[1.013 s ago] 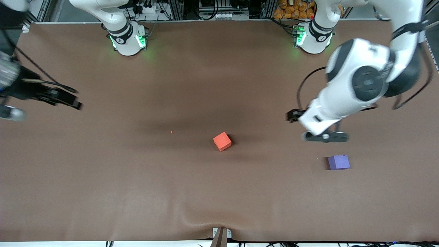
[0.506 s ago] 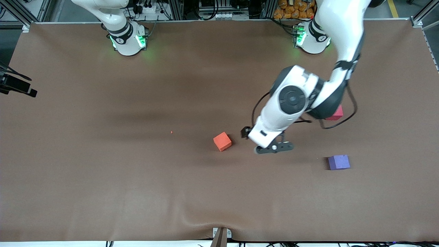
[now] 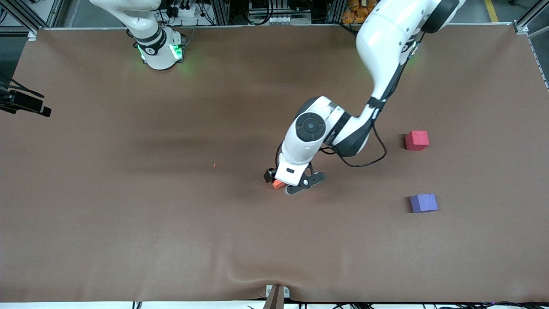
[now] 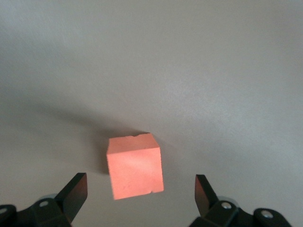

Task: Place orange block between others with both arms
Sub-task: 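Lower the left gripper onto the orange block and close it, then lift the orange block with the left gripper toward the pink block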

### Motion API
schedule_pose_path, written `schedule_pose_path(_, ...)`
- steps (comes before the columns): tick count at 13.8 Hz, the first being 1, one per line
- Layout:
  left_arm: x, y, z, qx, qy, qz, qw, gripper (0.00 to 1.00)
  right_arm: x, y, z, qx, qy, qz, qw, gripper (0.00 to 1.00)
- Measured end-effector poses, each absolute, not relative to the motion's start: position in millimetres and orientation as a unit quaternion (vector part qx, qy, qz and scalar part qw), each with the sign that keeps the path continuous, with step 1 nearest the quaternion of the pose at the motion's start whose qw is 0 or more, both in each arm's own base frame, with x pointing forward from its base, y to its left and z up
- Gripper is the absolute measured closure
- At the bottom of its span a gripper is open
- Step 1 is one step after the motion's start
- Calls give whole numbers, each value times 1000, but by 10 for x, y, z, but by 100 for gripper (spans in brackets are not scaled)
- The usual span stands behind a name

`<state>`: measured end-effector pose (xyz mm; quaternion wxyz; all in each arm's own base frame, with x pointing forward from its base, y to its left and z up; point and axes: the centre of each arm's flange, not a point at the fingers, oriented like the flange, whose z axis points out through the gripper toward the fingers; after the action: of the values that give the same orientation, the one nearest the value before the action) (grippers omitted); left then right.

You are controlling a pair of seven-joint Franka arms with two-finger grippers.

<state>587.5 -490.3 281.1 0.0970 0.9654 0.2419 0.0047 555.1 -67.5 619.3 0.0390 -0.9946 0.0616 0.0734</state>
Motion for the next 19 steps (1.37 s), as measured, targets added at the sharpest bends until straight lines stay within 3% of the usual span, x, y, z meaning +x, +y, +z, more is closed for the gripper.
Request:
schedule_pose_path(7,5773,-5009,2283,956,284,-1,72,0,5641,-203,6114,-995,60,69,28,0)
schedule_pose_path(15,5716,-5043,2077,958,280,-1,61,0,5625,-279,6102,-995,63,74,12,0)
schedule_pose_path(17,5728,-5050,2086,958,280,3,67,5,5636,-270,6102,-996,56,71,13,0)
schedule_pose_path(19,5736,-5052,2053,957,280,5,71,20,5669,-261,6046,-996,52,71,13,0)
